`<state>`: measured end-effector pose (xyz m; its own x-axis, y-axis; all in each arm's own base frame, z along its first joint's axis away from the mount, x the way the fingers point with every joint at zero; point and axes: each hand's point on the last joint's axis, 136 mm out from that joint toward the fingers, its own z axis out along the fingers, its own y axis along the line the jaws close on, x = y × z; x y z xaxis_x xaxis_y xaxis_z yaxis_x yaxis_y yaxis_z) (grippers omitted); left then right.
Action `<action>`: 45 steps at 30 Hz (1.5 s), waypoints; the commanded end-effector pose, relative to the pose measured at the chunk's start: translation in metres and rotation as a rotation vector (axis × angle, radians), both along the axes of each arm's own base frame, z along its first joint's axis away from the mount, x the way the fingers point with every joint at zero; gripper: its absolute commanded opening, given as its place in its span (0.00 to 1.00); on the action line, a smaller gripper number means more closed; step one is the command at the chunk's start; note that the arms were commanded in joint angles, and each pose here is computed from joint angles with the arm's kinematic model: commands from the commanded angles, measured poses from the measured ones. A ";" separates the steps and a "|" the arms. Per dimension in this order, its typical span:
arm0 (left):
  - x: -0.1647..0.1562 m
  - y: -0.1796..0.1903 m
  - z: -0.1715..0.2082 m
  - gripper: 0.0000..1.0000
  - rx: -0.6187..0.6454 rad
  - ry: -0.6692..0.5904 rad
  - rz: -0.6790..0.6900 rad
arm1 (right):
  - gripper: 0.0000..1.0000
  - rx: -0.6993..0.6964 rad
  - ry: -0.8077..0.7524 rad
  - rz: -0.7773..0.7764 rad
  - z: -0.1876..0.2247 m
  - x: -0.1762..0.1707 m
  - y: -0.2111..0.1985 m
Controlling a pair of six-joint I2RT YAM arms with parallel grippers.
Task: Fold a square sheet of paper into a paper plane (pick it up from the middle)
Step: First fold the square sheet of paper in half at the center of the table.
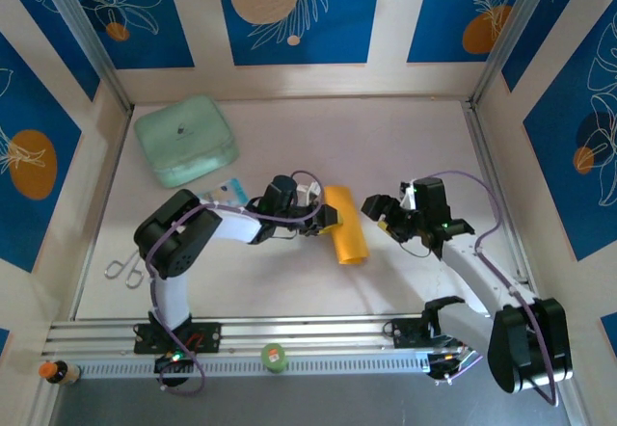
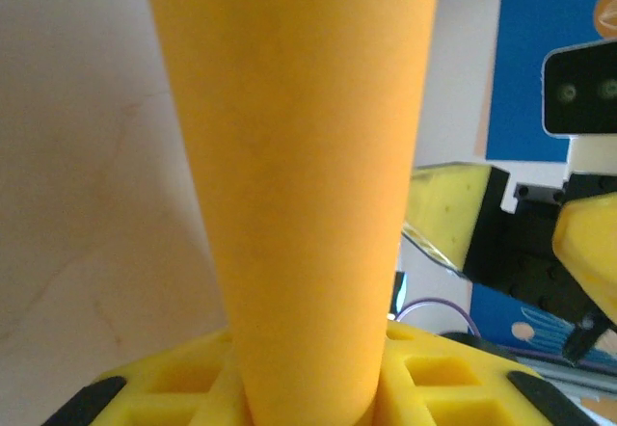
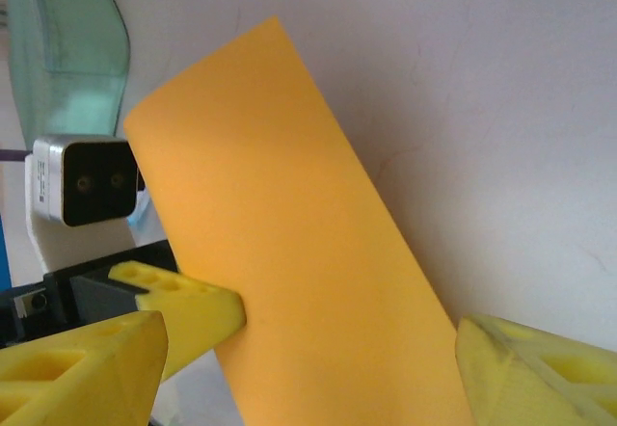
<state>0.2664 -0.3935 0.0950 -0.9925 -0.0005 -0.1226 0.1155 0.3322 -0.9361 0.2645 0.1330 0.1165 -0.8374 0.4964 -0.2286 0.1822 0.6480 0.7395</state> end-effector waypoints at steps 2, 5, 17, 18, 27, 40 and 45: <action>-0.007 -0.009 0.024 0.31 -0.079 -0.047 -0.100 | 0.79 -0.016 0.009 -0.028 0.001 -0.002 -0.009; -0.007 -0.009 0.016 0.32 -0.102 -0.013 -0.091 | 0.79 -0.001 0.013 -0.014 0.001 -0.003 -0.007; -0.012 0.025 -0.070 0.37 0.283 0.097 -0.034 | 0.78 0.042 0.059 0.065 -0.009 -0.005 0.009; -0.011 0.029 -0.073 0.38 0.327 0.090 -0.029 | 0.78 0.047 0.063 0.073 -0.010 -0.005 0.010; -0.010 0.049 -0.071 0.54 0.498 0.040 -0.037 | 0.78 0.030 0.102 0.125 -0.017 -0.003 0.022; -0.005 0.068 -0.061 0.49 0.617 -0.031 -0.015 | 0.70 0.022 0.154 0.201 -0.026 -0.004 0.041; -0.001 0.072 -0.056 0.47 0.636 -0.053 0.009 | 0.69 0.034 0.162 0.237 -0.027 -0.006 0.051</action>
